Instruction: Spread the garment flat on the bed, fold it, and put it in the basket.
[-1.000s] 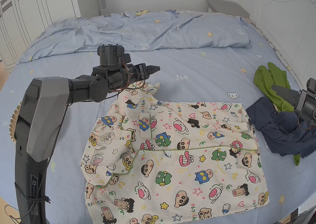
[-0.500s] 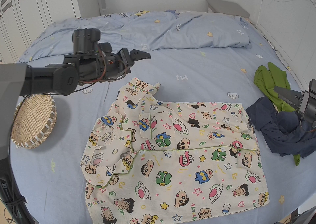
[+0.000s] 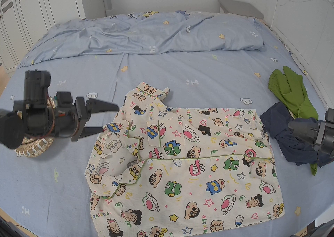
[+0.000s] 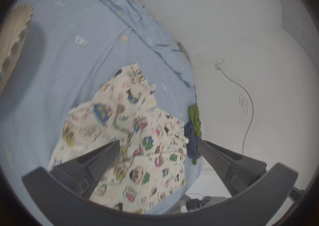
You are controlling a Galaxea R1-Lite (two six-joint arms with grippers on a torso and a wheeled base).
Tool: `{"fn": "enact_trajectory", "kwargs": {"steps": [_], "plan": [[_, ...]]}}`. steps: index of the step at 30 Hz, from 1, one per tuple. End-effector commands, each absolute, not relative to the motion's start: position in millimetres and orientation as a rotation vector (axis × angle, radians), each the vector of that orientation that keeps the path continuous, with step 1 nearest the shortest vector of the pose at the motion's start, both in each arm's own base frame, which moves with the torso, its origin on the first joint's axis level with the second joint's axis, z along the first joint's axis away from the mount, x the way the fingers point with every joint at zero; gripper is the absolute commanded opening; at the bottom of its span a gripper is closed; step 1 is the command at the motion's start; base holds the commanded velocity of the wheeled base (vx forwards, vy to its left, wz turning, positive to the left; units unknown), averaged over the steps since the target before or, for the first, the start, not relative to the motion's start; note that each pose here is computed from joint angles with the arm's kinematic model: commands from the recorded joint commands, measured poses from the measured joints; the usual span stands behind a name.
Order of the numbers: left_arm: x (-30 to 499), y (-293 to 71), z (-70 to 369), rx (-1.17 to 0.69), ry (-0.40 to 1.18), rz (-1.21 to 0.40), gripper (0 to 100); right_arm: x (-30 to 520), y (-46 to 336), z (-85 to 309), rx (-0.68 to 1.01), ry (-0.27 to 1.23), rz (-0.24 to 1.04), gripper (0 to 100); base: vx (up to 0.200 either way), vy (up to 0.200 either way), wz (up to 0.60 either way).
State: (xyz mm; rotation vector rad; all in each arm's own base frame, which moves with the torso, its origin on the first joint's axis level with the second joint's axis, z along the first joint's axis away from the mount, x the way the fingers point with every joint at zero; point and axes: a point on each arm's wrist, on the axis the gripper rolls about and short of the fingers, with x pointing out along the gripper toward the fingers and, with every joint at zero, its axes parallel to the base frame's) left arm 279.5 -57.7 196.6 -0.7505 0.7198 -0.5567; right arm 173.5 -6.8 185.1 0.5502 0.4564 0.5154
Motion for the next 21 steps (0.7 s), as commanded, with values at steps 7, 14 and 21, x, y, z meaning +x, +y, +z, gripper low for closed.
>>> {"fn": "enact_trajectory", "kwargs": {"steps": [7, 14, 21], "plan": [[152, -30, 116, -0.821, 0.866, -0.573, 100, 133, -10, 106, 0.588, 0.753, 0.423, 100, 0.0, 0.0, 0.0], [153, -30, 117, -0.817, 0.853, -0.579, 100, 127, -11, 107, 0.59, 0.734, 0.414, 100, 0.0, 0.0, 0.0], [154, -31, 116, -0.82, 0.862, -0.578, 100, 129, -11, 104, 0.594, 0.752, 0.411, 100, -0.057, 0.0, 0.0]]}}
